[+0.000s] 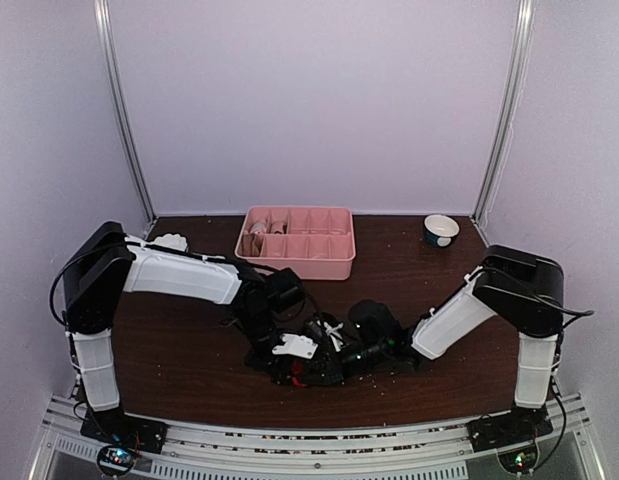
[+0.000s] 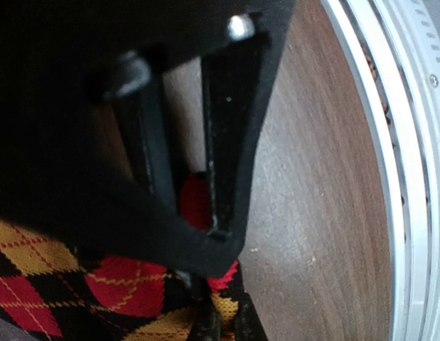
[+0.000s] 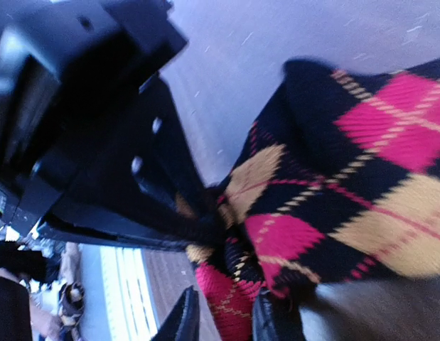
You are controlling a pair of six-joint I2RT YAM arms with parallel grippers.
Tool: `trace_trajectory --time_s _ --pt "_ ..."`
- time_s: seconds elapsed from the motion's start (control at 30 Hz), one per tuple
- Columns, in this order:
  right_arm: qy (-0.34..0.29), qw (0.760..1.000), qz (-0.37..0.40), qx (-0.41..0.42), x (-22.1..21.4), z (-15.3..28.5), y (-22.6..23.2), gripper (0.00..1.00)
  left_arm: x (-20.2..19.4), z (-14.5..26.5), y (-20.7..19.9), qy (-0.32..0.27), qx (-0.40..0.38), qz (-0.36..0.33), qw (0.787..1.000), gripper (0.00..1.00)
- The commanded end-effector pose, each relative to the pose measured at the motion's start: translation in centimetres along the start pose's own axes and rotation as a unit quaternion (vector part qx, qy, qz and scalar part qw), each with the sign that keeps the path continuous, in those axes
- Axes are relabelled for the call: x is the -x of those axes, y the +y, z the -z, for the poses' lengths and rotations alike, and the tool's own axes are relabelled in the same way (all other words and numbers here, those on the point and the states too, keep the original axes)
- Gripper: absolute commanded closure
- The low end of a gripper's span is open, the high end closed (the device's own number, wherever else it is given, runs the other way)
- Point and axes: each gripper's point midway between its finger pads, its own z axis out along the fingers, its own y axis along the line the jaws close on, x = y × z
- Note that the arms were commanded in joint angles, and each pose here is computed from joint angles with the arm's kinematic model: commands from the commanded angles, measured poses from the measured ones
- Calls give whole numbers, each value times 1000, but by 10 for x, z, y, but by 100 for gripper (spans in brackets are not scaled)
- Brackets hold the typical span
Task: Roll the socks
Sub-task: Roll the sock at the center of the board.
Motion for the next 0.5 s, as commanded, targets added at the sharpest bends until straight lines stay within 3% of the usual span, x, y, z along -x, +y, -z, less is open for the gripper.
trace_trajectory --time_s 0.0,0.2,0.3,0.37,0.43,0.47 --pt "53 969 -82 -225 -82 39 -109 68 -24 -14 -3 44 -52 73 995 100" --pt "-57 966 -26 -252 -48 70 -101 62 -25 -8 5 22 -113 137 984 100" --pt "-101 954 -3 -282 -35 90 -100 38 -27 -6 6 16 -134 151 979 100" --pt "-135 941 13 -311 -23 107 -101 2 -30 -7 5 20 -134 148 980 100" --pt "-176 918 12 -356 -11 130 -105 1 -32 -7 3 20 -134 146 980 100" --pt "-196 911 9 -363 -4 139 -104 28 -32 -8 3 21 -134 146 980 100"
